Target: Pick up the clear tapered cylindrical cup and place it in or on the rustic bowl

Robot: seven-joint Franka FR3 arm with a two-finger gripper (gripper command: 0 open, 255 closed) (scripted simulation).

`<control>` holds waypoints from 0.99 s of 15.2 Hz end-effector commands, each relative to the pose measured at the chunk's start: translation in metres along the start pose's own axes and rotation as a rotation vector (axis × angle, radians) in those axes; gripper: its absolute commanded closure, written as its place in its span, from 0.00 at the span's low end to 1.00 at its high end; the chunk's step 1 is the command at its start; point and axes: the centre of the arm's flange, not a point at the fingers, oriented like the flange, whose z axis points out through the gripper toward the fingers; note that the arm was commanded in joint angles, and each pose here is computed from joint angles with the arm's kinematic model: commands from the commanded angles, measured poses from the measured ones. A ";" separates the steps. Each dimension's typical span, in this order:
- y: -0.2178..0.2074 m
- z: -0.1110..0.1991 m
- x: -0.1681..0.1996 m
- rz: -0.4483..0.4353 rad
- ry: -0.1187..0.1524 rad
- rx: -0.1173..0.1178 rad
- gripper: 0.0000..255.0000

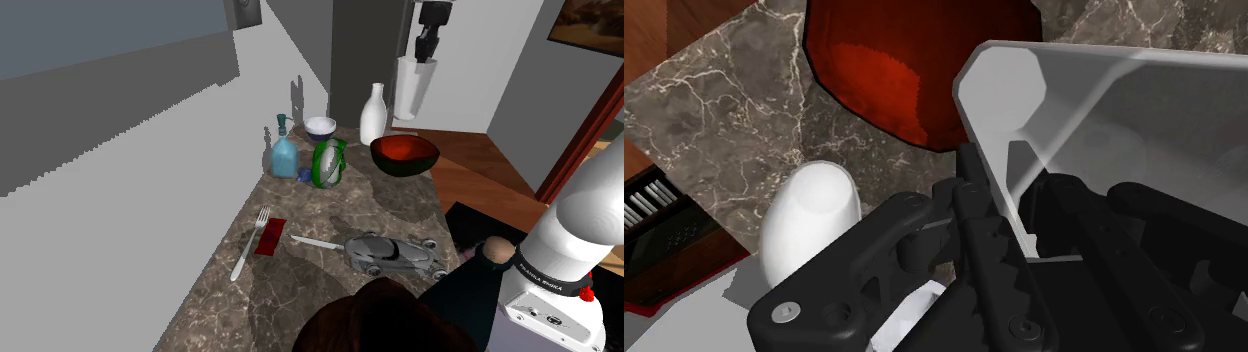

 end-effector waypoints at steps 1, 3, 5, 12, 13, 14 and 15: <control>0.025 -0.009 -0.004 -0.002 0.000 0.000 1.00; 0.036 -0.007 -0.006 -0.002 0.000 0.000 1.00; 0.037 0.003 -0.006 -0.002 0.000 0.000 1.00; 0.042 0.040 -0.006 -0.002 0.000 0.000 1.00; 0.042 0.045 -0.006 -0.002 0.000 0.000 1.00; 0.043 0.051 -0.006 -0.002 0.000 0.000 1.00; 0.043 0.056 -0.006 -0.002 0.000 0.000 1.00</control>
